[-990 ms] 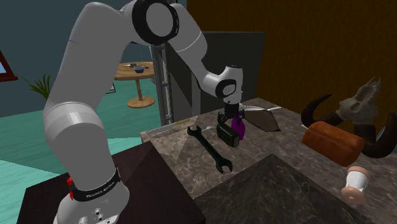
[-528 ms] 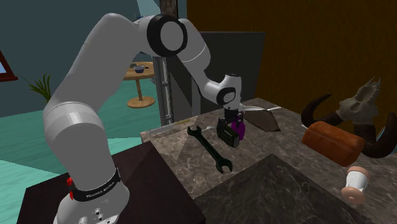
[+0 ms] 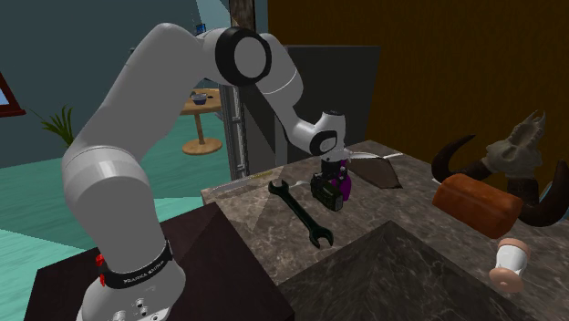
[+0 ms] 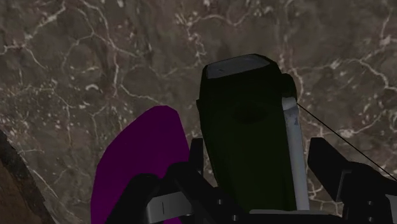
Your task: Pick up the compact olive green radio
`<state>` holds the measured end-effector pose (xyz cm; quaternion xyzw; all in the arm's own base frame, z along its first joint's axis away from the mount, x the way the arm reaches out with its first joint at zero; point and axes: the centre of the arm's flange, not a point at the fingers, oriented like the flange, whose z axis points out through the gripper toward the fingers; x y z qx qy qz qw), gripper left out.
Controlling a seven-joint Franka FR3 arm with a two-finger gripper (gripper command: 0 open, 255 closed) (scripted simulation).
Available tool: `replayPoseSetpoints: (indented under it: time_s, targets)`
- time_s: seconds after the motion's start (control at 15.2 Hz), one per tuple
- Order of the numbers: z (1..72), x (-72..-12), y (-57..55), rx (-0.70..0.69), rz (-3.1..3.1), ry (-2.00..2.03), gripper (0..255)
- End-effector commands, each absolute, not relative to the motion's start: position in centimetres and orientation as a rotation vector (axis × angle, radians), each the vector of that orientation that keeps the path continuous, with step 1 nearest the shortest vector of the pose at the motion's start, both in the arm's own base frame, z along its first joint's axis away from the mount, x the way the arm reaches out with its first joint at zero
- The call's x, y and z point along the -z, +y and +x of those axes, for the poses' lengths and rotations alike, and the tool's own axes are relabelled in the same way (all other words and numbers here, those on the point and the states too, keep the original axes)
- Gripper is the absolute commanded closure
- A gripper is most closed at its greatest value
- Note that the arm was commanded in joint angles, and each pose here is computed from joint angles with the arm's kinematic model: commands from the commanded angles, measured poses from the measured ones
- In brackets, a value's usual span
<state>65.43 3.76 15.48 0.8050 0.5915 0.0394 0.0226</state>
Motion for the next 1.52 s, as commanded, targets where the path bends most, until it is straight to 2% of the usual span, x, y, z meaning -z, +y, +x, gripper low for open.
replayPoseSetpoints:
  time_s: [0.0, 0.33, 1.45]
  targets:
    - [65.4, -15.3, 3.8, -0.12, 2.495, 1.833, 255]
    - [65.5, -15.3, 3.8, -0.12, 2.495, 1.833, 255]
    - [65.5, -23.3, 3.8, -0.12, 2.495, 1.833, 255]
